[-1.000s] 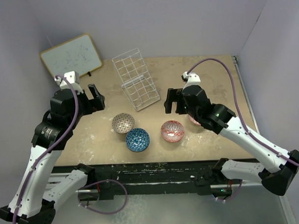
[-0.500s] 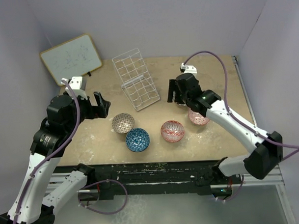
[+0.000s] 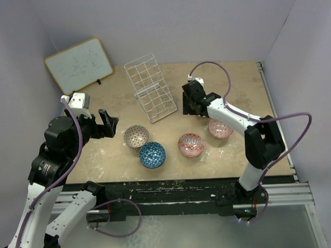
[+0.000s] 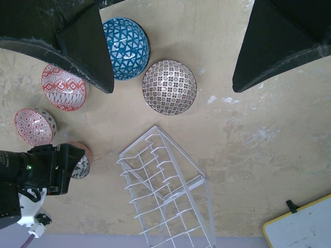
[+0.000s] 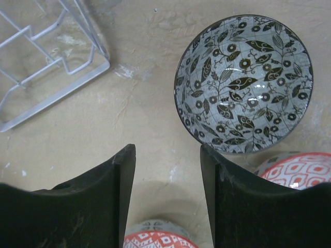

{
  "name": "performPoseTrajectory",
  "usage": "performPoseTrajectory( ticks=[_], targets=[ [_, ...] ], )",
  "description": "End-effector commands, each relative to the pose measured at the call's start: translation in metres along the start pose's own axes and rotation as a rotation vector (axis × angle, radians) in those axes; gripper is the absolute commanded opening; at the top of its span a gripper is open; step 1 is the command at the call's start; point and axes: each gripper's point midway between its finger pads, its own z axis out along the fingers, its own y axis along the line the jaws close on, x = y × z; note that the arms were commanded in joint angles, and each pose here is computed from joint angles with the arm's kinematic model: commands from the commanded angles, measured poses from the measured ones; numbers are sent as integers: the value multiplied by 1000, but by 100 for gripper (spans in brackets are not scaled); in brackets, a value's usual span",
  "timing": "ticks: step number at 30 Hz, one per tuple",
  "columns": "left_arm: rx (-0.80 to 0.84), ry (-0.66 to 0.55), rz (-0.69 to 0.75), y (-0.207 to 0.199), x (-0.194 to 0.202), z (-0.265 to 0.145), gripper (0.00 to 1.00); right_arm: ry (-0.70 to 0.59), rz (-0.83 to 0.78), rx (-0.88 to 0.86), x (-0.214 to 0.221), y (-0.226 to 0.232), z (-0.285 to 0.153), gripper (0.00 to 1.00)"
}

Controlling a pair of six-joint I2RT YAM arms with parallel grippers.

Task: Load the bowls into the dish rack

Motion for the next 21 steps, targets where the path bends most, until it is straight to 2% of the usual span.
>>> performPoseTrajectory(
  ticks=[1, 7, 21],
  targets=[
    [-27, -10, 13, 6, 0, 0, 99, -40, 1, -2, -21, 6, 11, 55],
    [-33, -13, 12, 8, 2, -1, 99, -31, -17, 78, -17, -4, 29, 43],
    [-50, -18, 11, 11, 3, -1, 99, 8, -34, 128, -11, -14, 60, 42]
  ],
)
